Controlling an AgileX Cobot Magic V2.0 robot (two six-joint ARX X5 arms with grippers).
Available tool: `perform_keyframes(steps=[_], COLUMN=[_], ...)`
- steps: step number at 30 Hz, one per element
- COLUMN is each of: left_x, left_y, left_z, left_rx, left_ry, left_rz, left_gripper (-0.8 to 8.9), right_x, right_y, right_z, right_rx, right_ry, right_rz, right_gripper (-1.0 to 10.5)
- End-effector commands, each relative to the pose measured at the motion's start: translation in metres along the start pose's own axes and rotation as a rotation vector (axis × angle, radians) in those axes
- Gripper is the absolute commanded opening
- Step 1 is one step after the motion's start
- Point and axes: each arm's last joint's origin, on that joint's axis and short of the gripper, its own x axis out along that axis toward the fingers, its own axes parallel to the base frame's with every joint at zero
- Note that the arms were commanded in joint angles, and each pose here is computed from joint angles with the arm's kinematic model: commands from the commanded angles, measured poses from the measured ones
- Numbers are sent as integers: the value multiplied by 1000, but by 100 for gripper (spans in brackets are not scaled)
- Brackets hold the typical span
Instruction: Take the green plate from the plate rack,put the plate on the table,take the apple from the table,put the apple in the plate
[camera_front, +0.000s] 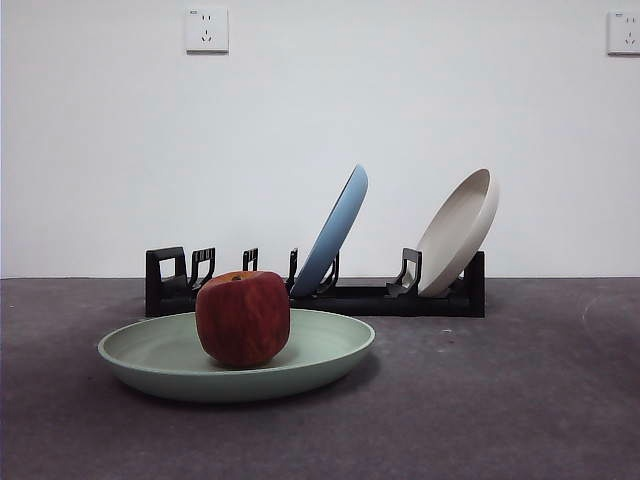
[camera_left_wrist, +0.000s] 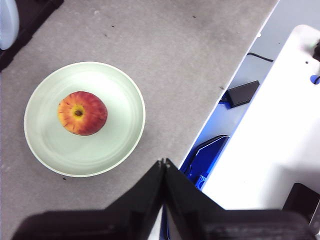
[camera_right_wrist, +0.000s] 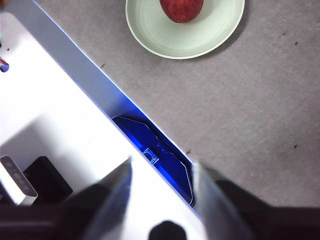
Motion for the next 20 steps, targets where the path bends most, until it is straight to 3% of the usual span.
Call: perform_keyframes(steps=[1, 20], left_x=[0, 0], left_y=[0, 0], left_z=[0, 2], left_rx=[-7, -7], left_ry=[0, -24], left_rz=[-3, -5], left_gripper=[-8, -3], right_x=[0, -1], right_y=[0, 0], right_z=[1, 1], right_rx=[22, 22], right_ry=[-11, -14], right_rz=[2, -2], right_gripper=[-1, 2])
